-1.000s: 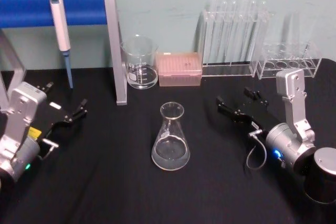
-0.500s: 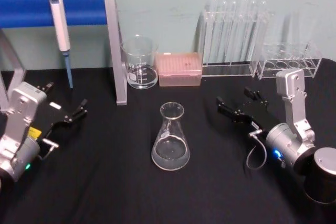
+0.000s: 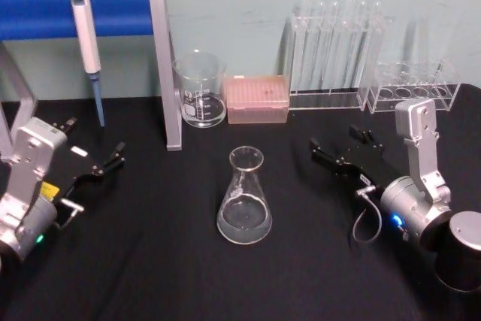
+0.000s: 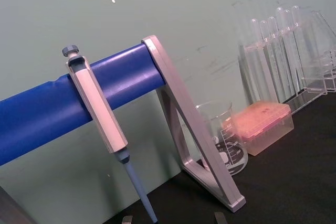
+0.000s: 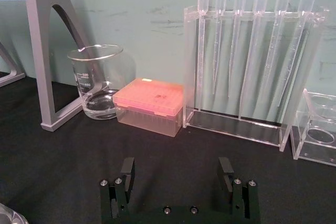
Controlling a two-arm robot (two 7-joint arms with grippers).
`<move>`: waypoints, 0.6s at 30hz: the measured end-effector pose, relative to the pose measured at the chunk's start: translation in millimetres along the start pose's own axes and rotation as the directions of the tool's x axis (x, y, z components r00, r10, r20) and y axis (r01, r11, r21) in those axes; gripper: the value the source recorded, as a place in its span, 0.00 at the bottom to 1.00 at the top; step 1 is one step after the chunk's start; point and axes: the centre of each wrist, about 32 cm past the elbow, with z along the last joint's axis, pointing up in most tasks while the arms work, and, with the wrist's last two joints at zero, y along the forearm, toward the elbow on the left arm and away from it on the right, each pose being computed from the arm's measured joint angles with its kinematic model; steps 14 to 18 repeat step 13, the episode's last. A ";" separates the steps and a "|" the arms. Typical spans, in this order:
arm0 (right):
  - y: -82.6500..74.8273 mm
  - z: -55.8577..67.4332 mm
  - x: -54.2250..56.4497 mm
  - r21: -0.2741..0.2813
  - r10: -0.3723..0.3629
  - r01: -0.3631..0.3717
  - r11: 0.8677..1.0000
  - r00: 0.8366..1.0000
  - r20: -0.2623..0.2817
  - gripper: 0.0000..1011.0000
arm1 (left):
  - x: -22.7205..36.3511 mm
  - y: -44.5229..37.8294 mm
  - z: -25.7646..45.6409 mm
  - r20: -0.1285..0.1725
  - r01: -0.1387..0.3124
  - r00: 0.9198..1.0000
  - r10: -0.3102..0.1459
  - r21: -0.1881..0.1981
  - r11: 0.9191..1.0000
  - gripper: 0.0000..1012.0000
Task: Grasp the erlenmeyer flask with one hand, shake it three times, then place it back.
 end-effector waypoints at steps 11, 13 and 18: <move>0.0 0.0 0.0 0.000 0.000 0.000 1.000 1.000 0.000 0.99 | 0.0 0.0 0.0 0.000 0.000 1.000 0.000 0.000 1.000 0.99; 0.0 0.0 0.0 0.000 0.000 0.000 1.000 1.000 0.000 0.99 | 0.0 0.0 0.0 0.000 0.000 1.000 0.000 0.000 1.000 0.99; 0.0 0.0 0.0 0.000 0.000 0.000 1.000 1.000 0.000 0.99 | 0.0 0.0 0.0 0.000 0.000 1.000 0.000 0.000 1.000 0.99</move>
